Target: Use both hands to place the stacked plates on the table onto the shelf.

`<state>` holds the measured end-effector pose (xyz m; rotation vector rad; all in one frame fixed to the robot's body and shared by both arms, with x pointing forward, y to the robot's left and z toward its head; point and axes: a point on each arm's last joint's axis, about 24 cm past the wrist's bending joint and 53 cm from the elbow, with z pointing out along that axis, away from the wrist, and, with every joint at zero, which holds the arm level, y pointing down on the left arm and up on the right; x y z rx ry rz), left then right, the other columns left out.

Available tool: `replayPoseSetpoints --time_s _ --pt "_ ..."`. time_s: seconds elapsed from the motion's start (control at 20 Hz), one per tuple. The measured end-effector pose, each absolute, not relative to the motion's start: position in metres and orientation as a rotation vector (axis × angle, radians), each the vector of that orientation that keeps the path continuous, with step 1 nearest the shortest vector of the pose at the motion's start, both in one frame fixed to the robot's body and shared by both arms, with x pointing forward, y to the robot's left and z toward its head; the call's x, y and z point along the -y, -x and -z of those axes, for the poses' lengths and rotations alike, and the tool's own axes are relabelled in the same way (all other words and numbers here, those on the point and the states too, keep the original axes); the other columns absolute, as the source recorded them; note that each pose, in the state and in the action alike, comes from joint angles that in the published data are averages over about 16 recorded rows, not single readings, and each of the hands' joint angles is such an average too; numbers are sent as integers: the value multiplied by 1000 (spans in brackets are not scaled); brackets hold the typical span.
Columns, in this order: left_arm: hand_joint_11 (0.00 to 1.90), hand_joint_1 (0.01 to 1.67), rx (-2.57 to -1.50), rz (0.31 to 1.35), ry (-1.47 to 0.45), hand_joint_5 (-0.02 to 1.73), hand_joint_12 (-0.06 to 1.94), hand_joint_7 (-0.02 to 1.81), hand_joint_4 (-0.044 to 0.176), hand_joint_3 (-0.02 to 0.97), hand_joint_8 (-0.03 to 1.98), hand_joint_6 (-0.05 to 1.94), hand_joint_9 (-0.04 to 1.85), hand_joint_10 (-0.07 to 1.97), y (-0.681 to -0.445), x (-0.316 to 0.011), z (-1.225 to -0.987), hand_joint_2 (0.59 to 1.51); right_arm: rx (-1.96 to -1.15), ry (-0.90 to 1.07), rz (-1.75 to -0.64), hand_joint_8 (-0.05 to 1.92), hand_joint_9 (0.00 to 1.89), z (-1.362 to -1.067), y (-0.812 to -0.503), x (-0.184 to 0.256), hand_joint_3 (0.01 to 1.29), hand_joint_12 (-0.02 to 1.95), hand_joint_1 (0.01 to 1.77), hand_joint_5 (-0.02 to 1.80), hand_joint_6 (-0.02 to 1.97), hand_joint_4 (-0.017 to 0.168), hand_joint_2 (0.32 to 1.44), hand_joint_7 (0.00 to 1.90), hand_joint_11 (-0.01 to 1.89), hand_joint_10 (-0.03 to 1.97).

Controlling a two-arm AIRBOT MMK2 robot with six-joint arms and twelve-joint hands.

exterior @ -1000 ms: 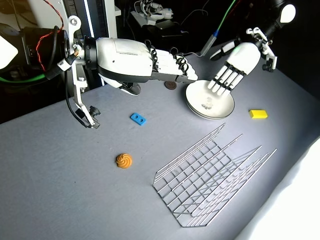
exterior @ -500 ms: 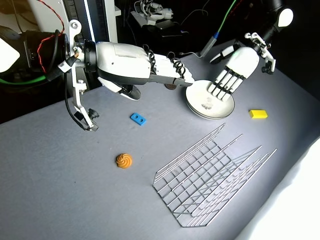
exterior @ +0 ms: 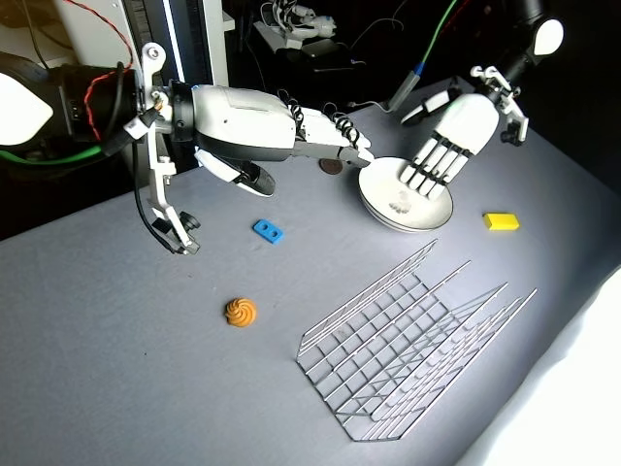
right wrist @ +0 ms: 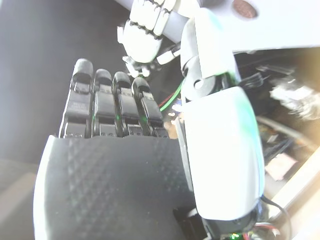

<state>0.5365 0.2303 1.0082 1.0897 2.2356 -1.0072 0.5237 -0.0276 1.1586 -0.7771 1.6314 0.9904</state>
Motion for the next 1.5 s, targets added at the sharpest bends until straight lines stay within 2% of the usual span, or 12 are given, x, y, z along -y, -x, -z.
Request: replayPoseSetpoints --time_s 0.4,0.9,1.25,1.5 --pt "14 18 -2219 1058 -1063 6 7 -12 -2 20 -20 3 20 7 -533 -198 -1012 1074 -1643 796 -960 15 23 -1126 -545 -2 15 280 1164 48 17 3 1083 16 15 7" --pt "14 17 -2215 1060 -1063 4 7 -12 1 20 -23 5 22 7 -532 -194 -1013 1076 -1649 801 -943 14 28 -1088 -580 -41 15 452 1151 90 18 3 1099 21 13 8" --pt "14 17 -2216 1061 -1062 4 6 -12 1 19 -23 13 22 6 -532 -194 -1013 1077 -1628 796 -954 15 118 -1080 -594 -67 15 743 1121 186 18 3 1126 101 17 17" --pt "15 17 -2217 1062 -1061 3 7 -12 1 19 -22 19 21 6 -532 -194 -1013 1077 -1609 794 -969 24 293 -1081 -597 -82 15 986 1108 352 26 3 1143 295 91 33"
